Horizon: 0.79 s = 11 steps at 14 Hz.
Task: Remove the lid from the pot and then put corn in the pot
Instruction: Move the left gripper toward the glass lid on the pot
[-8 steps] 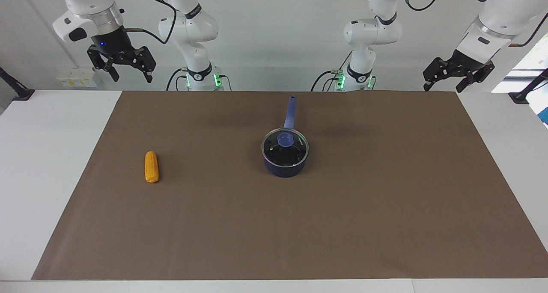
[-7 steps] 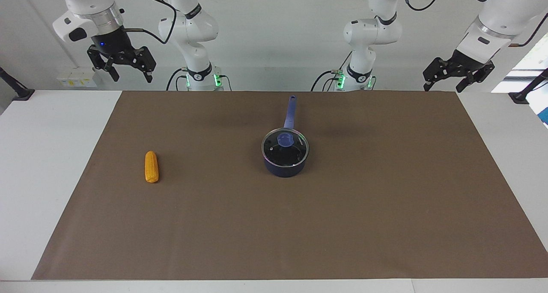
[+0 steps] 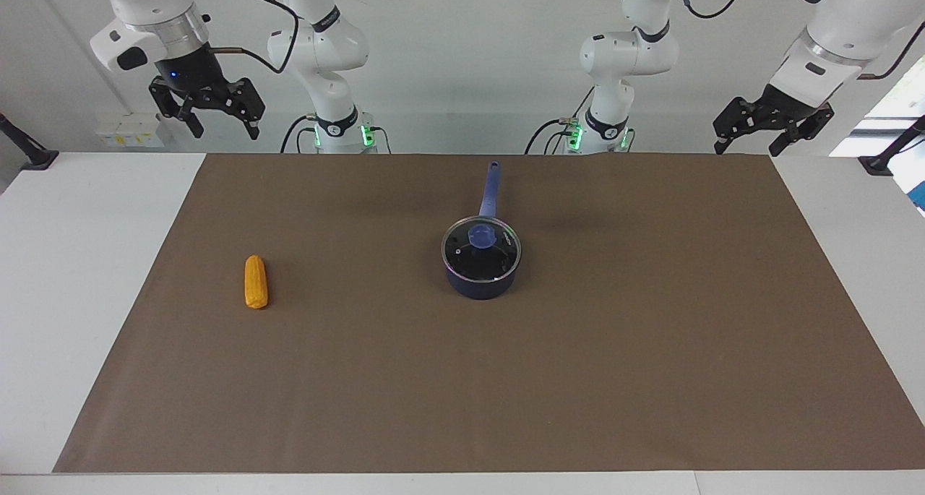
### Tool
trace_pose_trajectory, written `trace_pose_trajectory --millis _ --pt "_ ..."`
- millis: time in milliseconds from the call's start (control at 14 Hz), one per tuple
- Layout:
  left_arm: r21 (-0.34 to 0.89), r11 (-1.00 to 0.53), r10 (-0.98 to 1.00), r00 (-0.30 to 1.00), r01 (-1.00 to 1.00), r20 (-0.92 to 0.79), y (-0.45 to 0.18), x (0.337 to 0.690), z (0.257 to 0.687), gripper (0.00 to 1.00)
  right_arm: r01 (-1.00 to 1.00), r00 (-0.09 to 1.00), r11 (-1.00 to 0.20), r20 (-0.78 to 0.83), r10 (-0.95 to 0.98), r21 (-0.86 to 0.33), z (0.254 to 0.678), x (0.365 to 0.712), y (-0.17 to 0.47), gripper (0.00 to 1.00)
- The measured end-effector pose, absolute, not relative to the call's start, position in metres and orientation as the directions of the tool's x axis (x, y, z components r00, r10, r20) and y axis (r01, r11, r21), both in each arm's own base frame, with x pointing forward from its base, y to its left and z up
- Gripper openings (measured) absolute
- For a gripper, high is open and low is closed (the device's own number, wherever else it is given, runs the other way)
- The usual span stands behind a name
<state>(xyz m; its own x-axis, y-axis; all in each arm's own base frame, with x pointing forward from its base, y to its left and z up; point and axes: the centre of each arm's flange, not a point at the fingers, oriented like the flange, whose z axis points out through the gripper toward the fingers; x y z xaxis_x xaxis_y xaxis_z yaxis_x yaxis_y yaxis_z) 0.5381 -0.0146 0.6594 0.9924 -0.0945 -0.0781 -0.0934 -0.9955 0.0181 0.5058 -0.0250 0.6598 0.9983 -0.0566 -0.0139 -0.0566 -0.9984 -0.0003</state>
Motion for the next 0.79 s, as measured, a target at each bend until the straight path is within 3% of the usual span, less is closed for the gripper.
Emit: trace_pose_trajectory --millis 786 --pt "0.021 -0.989 -0.149 0.983 -0.147 -0.111 -0.048 0.544 0.625 1.0 -0.057 0.998 -0.998 -0.014 -0.057 -0.001 0.66 0.506 -0.025 1.0"
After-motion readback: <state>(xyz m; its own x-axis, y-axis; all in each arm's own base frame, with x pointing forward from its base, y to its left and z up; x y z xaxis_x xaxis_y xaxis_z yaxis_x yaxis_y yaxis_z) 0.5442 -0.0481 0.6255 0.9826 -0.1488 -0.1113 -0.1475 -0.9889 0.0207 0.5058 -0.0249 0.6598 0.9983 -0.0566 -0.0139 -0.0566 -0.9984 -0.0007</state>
